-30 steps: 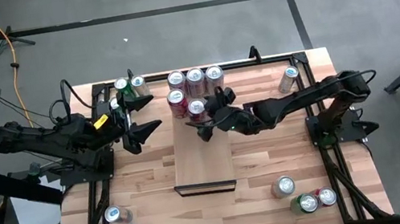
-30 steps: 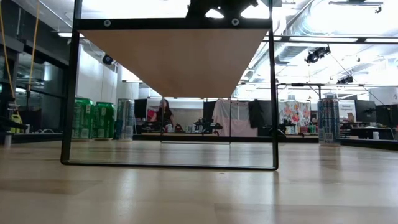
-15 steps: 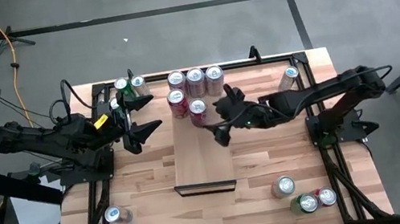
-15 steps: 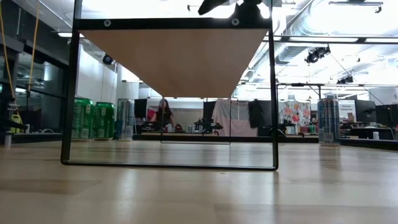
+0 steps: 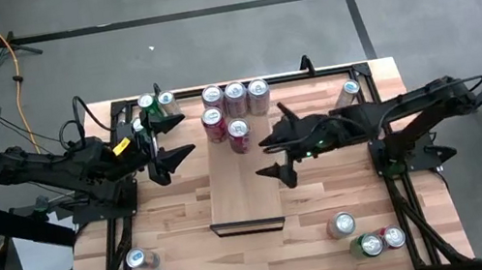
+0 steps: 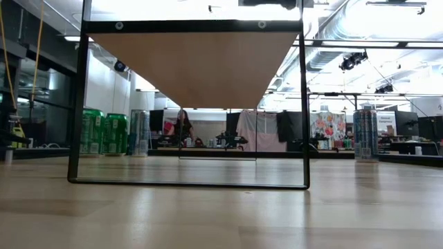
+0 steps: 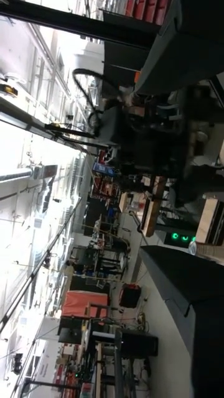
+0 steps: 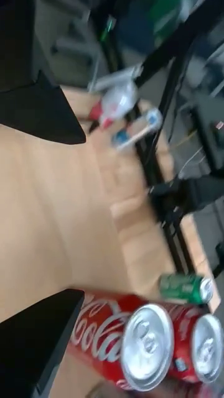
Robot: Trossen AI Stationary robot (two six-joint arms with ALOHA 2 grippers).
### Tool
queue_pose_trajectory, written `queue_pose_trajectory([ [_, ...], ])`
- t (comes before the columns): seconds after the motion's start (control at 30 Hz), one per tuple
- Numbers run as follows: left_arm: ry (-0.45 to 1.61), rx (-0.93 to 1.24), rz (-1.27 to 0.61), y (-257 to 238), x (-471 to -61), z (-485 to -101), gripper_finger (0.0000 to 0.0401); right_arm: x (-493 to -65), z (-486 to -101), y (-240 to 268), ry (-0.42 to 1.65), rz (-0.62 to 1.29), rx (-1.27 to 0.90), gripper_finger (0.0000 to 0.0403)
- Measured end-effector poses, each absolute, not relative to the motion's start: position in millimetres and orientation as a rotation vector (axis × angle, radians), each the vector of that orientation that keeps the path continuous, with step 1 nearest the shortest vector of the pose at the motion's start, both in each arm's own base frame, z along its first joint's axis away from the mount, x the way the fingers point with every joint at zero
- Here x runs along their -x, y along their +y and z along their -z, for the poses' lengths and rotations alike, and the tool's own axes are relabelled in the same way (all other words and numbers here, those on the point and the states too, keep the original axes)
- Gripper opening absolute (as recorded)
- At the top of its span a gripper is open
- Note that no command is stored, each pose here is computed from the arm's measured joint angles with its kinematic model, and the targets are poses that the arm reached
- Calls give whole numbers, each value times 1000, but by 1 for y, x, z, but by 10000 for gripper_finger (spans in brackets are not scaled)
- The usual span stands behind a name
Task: Place canned beverage on shelf
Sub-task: Put the top red soda can on the shelf
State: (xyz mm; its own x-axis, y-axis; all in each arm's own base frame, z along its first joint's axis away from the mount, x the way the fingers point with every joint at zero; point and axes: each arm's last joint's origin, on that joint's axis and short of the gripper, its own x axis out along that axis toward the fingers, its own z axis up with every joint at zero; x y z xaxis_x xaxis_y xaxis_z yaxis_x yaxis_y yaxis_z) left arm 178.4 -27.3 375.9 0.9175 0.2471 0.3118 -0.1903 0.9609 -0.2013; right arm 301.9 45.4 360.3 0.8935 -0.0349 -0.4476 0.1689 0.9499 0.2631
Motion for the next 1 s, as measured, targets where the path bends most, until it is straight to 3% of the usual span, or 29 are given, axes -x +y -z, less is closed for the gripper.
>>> queue_pose_trajectory([
  [0.2,-341,169,-226,-27,-178,-376,348,-289,-383,47,361,-26,-366,387],
  [0.43,-341,168,-226,-27,-178,-376,348,-290,-383,31,349,8,-321,387],
  [1.0,-334,165,-226,-27,-179,-375,348,-321,-399,-33,513,28,-74,387],
])
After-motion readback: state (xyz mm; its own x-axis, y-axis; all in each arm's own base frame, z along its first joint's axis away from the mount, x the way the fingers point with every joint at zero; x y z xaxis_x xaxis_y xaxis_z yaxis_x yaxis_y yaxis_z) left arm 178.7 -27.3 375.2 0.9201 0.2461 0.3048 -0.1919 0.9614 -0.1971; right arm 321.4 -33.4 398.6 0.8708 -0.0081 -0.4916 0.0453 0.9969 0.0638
